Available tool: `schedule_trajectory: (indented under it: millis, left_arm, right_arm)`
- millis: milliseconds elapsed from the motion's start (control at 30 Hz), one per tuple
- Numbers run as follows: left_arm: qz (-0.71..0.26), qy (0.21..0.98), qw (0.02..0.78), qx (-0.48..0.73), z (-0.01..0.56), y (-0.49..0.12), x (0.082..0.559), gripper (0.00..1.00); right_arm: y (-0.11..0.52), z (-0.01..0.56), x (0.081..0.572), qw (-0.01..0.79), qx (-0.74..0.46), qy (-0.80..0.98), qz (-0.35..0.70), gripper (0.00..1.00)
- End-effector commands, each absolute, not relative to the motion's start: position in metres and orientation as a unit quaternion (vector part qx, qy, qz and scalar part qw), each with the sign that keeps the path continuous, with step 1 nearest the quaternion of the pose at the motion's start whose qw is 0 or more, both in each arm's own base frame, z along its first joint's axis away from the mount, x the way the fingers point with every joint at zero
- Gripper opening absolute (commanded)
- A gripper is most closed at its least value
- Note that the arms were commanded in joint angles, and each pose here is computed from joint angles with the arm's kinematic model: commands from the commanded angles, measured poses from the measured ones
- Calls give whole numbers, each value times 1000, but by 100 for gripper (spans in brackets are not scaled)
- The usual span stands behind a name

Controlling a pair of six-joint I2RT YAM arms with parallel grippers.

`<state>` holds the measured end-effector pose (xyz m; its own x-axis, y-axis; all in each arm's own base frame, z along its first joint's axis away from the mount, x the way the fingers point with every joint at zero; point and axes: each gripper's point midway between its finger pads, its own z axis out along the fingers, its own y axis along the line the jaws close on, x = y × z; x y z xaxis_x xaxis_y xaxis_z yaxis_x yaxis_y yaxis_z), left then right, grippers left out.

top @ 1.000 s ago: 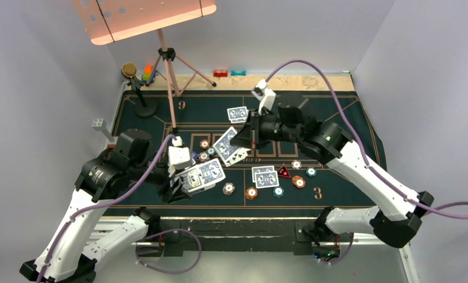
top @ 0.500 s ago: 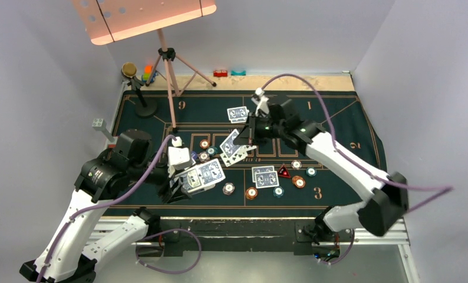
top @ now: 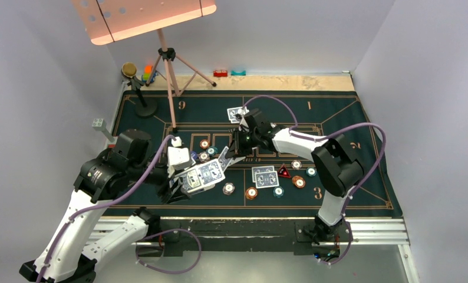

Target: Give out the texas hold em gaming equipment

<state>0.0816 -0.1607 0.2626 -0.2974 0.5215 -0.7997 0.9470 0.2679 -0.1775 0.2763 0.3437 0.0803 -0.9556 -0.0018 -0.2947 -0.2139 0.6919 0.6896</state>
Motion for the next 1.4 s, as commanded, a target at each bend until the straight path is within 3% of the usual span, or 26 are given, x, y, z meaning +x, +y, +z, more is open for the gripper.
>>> schedule_trajectory:
  millis: [0, 233, 267, 367, 567, 700, 1000, 1167, 1367]
  left_arm:
    - [-350, 710, 339, 508, 280, -166, 81, 0]
    - [-349, 711, 338, 508, 280, -166, 81, 0]
    - [-348, 711, 339, 508, 280, -165, 82, 0]
    - [-346, 711, 340, 509, 280, -164, 81, 0]
    - [-347, 711, 339, 509, 280, -165, 81, 0]
    - [-347, 712, 339, 508, 279, -164, 81, 0]
    - [-350, 711, 340, 507, 279, -166, 82, 0]
    - [-351, 710, 343, 505, 281, -168, 85, 0]
    - [-354, 710, 342, 503, 283, -170, 87, 0]
  right_arm:
    - [350, 73, 292, 165, -65, 904, 389, 0]
    - [342, 47, 300, 161, -57, 923, 345, 0]
    - [340, 46, 300, 163, -58, 926, 337, 4]
    - [329, 49, 304, 175, -61, 936, 299, 28]
    - [317, 98, 310, 224, -64, 930, 285, 68]
    - [312, 154, 304, 262, -72, 913, 305, 84]
    - [309, 279, 246, 305, -116, 839, 435, 93]
    - [322, 319, 201, 306, -138, 809, 483, 95]
    - [354, 328, 153, 252, -186, 786, 533, 96]
